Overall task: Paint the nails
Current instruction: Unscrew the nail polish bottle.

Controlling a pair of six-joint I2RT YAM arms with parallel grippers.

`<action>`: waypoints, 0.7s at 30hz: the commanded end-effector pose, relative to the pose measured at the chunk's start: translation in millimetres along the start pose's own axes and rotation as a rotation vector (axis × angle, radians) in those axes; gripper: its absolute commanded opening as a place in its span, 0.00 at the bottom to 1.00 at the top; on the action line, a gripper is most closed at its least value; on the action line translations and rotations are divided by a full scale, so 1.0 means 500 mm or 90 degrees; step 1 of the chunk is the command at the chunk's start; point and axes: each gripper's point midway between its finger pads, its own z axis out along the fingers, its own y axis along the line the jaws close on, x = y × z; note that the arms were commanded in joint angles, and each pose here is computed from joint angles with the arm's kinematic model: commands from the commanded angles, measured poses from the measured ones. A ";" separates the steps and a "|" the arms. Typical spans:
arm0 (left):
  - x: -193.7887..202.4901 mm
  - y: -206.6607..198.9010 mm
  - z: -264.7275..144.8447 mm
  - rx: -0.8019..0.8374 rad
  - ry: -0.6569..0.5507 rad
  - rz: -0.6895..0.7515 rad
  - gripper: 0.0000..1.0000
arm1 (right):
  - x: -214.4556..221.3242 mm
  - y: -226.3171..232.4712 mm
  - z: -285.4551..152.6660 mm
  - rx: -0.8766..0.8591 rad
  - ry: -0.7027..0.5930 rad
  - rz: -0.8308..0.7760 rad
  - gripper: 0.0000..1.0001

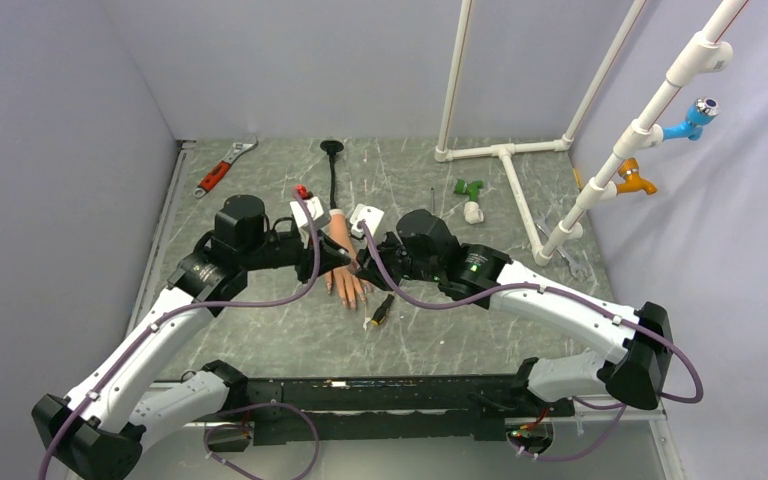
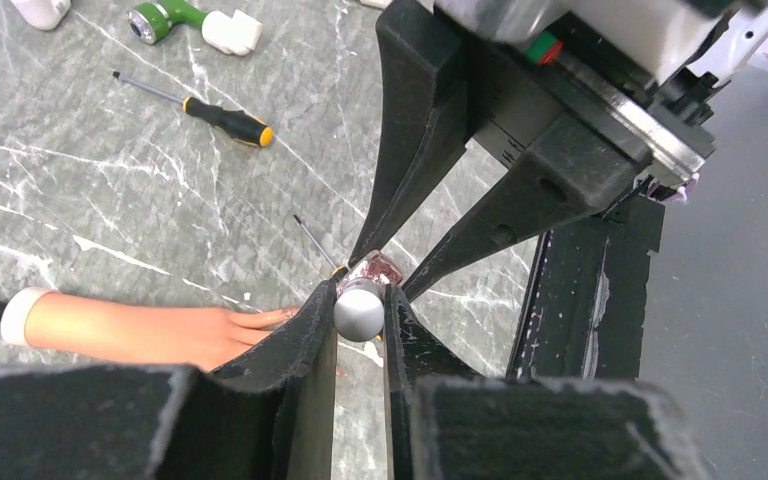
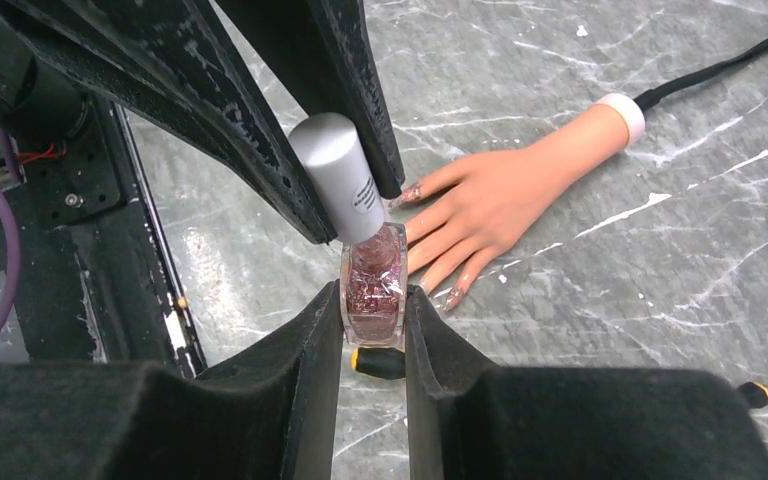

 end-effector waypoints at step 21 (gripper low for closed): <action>-0.061 -0.008 -0.030 -0.008 -0.070 0.030 0.00 | -0.027 -0.002 -0.005 0.001 -0.035 -0.017 0.00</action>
